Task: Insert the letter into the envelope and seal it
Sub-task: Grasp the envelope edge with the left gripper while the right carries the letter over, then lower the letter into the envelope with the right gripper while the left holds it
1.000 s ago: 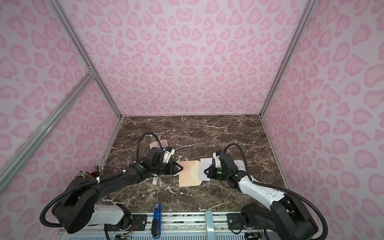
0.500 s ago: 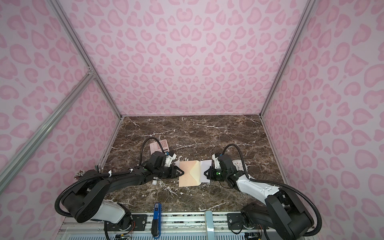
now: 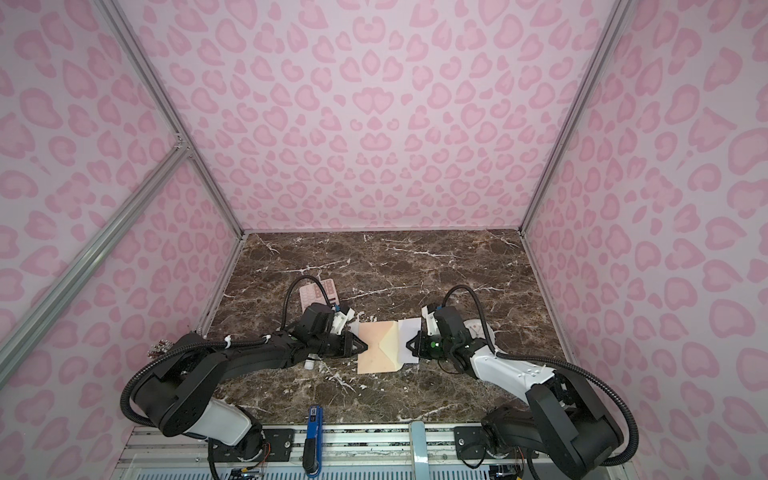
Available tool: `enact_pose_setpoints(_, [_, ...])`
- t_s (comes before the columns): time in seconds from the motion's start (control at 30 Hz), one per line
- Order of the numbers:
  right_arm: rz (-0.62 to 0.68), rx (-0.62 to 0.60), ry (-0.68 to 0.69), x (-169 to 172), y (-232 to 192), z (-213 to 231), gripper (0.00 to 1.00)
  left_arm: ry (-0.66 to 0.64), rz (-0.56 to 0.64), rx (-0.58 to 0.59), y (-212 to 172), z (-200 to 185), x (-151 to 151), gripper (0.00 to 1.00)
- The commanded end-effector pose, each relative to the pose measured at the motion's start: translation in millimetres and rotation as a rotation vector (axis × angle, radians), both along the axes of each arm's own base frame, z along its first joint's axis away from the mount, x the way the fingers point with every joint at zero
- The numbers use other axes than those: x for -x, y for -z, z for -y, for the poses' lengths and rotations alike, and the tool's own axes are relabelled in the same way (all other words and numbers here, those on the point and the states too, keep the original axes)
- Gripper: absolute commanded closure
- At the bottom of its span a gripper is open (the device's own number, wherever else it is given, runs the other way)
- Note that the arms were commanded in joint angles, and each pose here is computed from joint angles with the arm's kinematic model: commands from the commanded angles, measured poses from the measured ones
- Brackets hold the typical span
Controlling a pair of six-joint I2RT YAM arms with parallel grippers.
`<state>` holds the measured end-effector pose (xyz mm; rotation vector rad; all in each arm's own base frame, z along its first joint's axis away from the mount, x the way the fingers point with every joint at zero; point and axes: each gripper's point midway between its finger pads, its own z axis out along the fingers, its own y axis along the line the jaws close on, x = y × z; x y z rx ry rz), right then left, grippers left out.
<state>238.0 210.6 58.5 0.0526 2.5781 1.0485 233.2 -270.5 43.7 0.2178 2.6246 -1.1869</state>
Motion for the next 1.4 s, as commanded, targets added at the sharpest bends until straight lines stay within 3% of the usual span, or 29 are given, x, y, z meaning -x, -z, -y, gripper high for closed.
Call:
enact_pose_setpoints(0.0, [-0.005, 0.009, -0.016, 1, 2, 0, 0.95, 0.018, 0.001, 0.005, 1, 2, 1, 0.73])
enact_pose_setpoints(1.37, [-0.09, 0.075, -0.048, 5, 30, 1, 0.94, -0.001, -0.064, -0.034, 34, -18, 6, 0.79])
